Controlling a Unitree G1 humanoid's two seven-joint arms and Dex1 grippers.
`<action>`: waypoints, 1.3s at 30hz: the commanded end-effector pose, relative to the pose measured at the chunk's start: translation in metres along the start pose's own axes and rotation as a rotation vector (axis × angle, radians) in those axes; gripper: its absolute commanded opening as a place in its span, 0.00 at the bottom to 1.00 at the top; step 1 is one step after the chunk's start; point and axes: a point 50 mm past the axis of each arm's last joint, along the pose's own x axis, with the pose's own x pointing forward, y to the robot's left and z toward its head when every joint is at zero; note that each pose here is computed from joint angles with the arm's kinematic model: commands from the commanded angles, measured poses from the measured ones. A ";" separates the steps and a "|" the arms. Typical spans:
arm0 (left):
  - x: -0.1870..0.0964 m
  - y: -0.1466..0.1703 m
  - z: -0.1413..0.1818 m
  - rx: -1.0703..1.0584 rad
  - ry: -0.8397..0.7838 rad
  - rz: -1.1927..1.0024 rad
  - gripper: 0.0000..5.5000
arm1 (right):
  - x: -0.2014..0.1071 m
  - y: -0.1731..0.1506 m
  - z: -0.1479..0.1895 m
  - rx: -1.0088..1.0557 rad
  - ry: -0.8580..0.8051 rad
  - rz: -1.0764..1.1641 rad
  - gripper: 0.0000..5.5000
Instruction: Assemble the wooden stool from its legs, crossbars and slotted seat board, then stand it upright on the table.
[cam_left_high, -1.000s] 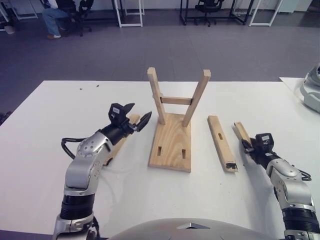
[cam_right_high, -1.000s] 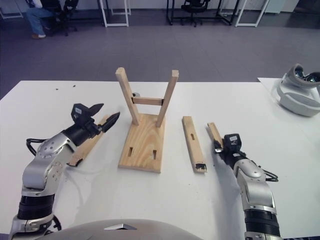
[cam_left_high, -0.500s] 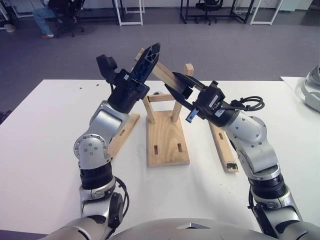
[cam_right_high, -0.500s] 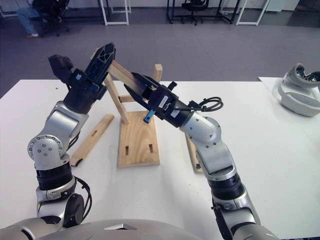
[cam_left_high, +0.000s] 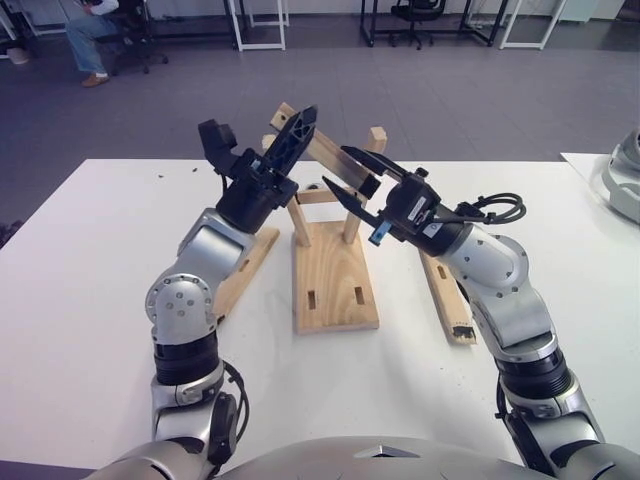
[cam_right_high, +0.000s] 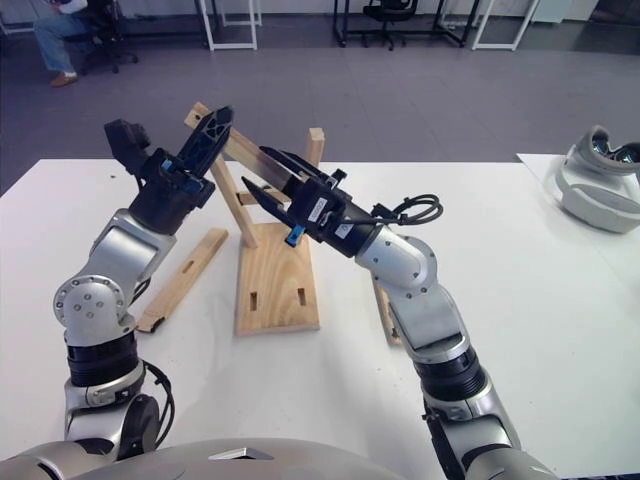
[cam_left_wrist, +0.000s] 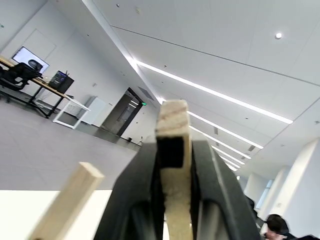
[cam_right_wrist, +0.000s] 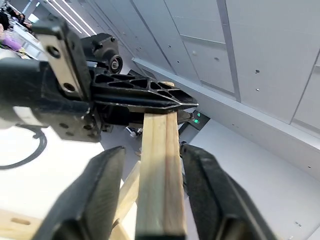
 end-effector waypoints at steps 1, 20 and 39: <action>-0.052 0.016 0.035 0.182 0.026 0.160 0.07 | -0.024 -0.001 -0.015 0.047 0.113 -0.045 0.49; -0.144 0.144 0.028 0.383 0.257 0.533 0.07 | -0.092 0.031 -0.098 0.217 0.443 -0.167 0.49; -0.157 0.138 0.020 0.394 0.330 0.621 0.07 | -0.087 0.035 -0.101 0.225 0.439 -0.164 0.49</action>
